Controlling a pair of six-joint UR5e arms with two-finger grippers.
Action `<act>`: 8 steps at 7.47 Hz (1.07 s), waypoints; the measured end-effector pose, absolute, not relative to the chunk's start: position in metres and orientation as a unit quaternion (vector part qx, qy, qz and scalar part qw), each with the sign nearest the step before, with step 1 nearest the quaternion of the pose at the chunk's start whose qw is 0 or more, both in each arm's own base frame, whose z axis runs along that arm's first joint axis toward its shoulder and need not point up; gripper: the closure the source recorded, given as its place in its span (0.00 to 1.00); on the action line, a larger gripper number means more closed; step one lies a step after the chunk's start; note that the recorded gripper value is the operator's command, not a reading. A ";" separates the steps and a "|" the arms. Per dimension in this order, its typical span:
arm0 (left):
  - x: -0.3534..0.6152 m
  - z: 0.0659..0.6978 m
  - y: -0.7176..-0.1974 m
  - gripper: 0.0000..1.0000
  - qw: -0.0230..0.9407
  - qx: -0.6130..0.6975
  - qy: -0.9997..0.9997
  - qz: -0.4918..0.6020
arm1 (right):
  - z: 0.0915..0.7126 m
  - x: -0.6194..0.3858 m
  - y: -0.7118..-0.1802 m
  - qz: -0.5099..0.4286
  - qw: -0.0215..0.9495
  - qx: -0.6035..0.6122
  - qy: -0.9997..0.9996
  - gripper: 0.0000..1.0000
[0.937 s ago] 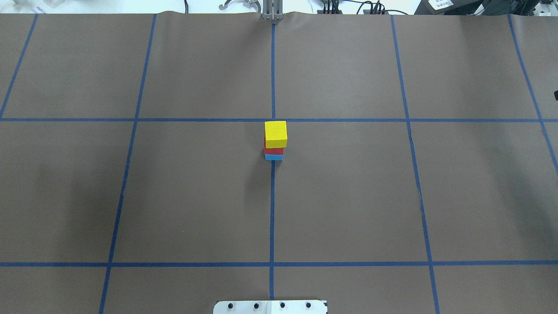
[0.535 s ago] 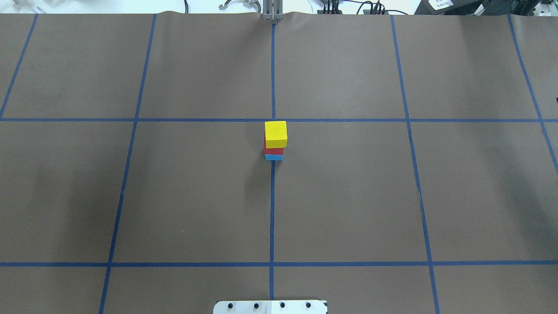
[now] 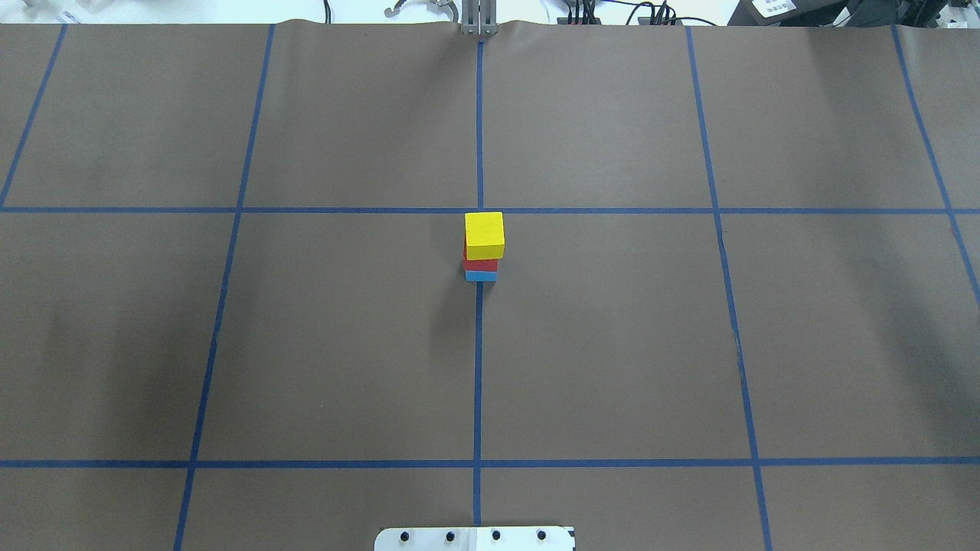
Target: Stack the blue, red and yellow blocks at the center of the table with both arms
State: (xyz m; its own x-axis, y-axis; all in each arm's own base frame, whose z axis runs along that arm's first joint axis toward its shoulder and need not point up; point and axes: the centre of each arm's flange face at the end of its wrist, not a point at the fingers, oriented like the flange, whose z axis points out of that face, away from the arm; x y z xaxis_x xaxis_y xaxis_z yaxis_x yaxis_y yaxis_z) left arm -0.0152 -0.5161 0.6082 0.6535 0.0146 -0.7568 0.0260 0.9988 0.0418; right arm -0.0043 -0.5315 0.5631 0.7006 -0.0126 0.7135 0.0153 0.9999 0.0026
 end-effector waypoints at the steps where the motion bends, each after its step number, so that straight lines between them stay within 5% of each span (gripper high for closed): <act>1: -0.016 0.610 -0.508 0.00 0.909 0.025 0.416 -0.005 | 0.564 -0.004 -0.532 -0.007 0.924 -0.003 -0.383 0.01; 8: -0.024 0.619 -0.507 0.00 0.935 0.039 0.353 -0.007 | 0.566 0.002 -0.533 -0.004 0.936 0.000 -0.352 0.01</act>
